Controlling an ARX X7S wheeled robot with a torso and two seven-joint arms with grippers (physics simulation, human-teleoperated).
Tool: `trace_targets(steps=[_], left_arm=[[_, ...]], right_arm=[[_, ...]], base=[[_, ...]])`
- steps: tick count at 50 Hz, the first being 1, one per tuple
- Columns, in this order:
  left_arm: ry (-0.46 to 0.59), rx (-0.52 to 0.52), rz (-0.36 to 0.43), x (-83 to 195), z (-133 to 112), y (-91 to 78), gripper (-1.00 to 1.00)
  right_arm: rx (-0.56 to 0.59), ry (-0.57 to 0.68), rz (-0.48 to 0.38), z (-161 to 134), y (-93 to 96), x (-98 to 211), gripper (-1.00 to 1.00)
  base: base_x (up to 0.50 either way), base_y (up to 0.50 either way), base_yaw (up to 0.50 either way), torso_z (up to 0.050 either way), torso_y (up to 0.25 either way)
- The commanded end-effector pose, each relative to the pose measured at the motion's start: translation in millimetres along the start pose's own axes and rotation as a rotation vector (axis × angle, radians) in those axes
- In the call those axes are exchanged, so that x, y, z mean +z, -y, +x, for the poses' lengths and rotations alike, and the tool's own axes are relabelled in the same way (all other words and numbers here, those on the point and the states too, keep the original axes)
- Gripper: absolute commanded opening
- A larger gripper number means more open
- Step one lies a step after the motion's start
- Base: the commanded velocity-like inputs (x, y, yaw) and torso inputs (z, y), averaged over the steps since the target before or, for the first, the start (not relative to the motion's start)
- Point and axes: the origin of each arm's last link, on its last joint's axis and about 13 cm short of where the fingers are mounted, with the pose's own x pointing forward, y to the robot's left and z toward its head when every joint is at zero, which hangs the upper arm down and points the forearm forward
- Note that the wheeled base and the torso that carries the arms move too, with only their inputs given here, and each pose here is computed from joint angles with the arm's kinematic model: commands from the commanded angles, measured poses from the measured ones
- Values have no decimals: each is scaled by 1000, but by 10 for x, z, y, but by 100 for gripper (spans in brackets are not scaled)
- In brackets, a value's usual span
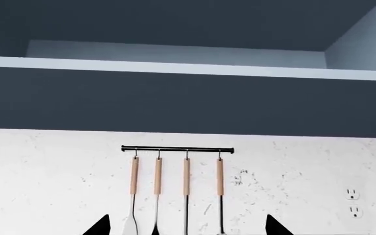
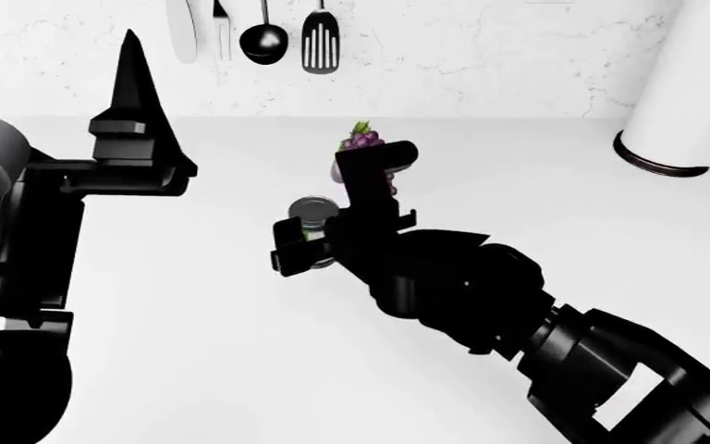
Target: Pick the cans from the counter and place them in their designated side in the cabinet.
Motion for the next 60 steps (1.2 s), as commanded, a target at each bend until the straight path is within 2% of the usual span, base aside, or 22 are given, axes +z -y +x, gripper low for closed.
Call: trace_targets(steps=[1,10,16,20,27,37,53,60], left_arm=[[0,-9,3,5,-5,3,100],[7,-16,7,38,19,25,100],[14,-12,11,62,39,37,100],[22,16,4,86,75,29,100],[54,70,-42,252,298,60,100],[61,68,-90,405,657,138,100],[44,21,-18,372,810,190,100],[36,2,-8,345,803,216,100]], right_arm=[[10,51,-28,-80,-22,87,-100],[-28,310,-53,-853,-32,677,-100],[-58,394,-75,-1180,-50,750,-100],[-100,483,-122,-1473,-90,818,-100],[-172,623,-169,-1894,-108,932,-100],[-194,691,-139,-1992,-66,1017,-100],[-276,692,-89,-1863,165,1065,-100],[-272,681,-83,-1819,198,1062,-100]], base=[[0,0,0,0,0],[0,0,0,0,0],[0,0,0,0,0],[0,0,0,0,0],[0,0,0,0,0],[0,0,0,0,0],[427,181,0,0,0],[500,4,0,0,2]])
